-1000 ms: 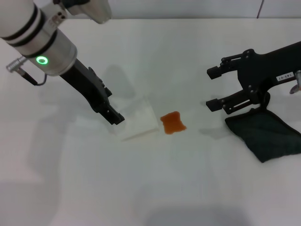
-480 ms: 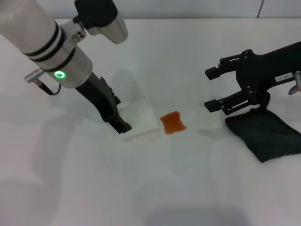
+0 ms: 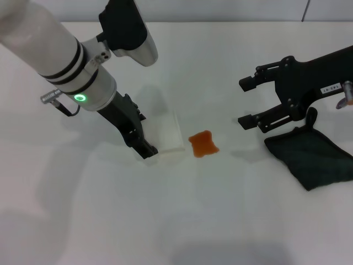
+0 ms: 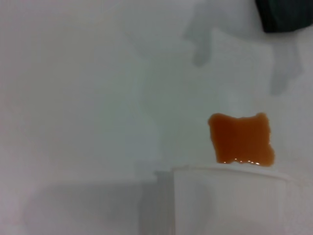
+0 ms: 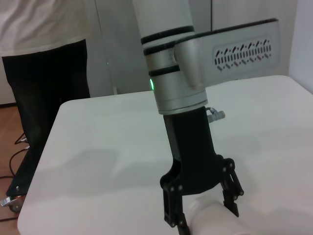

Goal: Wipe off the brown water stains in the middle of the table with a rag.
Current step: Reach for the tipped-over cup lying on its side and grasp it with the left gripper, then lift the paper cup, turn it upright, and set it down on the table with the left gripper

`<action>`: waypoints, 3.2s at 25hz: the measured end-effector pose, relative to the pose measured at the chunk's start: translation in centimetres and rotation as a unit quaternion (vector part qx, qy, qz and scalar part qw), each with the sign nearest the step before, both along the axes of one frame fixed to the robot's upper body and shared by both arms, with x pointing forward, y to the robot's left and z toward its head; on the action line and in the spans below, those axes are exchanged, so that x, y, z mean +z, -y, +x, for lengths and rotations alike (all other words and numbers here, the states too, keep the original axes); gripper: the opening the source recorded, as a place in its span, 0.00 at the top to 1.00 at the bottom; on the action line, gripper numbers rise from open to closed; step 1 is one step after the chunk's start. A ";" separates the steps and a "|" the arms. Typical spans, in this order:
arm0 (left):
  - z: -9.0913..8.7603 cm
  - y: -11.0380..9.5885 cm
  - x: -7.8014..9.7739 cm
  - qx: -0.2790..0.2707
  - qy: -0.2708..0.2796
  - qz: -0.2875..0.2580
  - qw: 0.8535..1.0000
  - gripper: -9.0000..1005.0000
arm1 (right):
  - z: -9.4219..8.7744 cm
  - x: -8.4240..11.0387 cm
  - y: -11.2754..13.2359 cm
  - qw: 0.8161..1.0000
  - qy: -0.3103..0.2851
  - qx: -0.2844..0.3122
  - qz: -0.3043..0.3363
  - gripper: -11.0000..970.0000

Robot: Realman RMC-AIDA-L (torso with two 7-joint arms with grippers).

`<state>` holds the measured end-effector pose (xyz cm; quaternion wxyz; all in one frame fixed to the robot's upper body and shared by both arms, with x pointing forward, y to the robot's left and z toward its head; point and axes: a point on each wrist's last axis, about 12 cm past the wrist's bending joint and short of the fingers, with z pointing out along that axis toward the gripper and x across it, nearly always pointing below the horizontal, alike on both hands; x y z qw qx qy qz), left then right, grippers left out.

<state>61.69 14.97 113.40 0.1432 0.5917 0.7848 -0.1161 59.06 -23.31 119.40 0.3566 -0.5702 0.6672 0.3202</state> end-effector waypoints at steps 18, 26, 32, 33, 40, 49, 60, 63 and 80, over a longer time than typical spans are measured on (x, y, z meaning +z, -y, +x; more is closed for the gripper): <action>-0.4 0.7 -1.2 -0.023 0.017 -0.005 1.000 0.17 | -0.2 -0.2 -0.1 1.000 -0.002 0.003 -0.003 0.12; -0.9 -0.1 -0.7 -0.006 0.035 -0.039 0.999 0.32 | -0.3 -0.4 0.1 1.000 -0.005 0.002 -0.003 0.13; -2.7 -2.6 0.2 0.011 0.081 -0.124 0.989 0.37 | -0.4 -0.4 0.2 1.000 -0.006 0.004 -0.004 0.13; -3.2 -3.2 0.2 0.010 0.089 -0.149 0.985 0.38 | -0.4 -0.4 0.2 1.000 -0.006 0.004 -0.004 0.13; -4.5 -7.9 -1.4 0.050 0.147 -0.309 0.938 0.42 | -0.7 -0.6 0.3 1.000 -0.010 0.009 -0.003 0.13; -4.7 -9.8 -6.4 0.121 0.194 -0.393 0.891 0.40 | -0.8 -0.9 0.1 1.000 -0.016 0.009 -0.001 0.13; -4.3 -6.7 -9.6 0.159 0.206 -0.376 0.889 0.38 | -0.7 -0.8 -0.1 1.000 -0.013 0.008 0.005 0.13; -4.2 -6.5 -9.7 0.167 0.203 -0.376 0.889 0.37 | -0.7 -0.8 -0.1 1.000 -0.013 0.007 0.005 0.13; -5.3 -6.1 -12.1 0.199 0.169 -0.332 0.906 0.32 | -1.2 -1.3 0.4 1.000 -0.020 0.003 0.005 0.13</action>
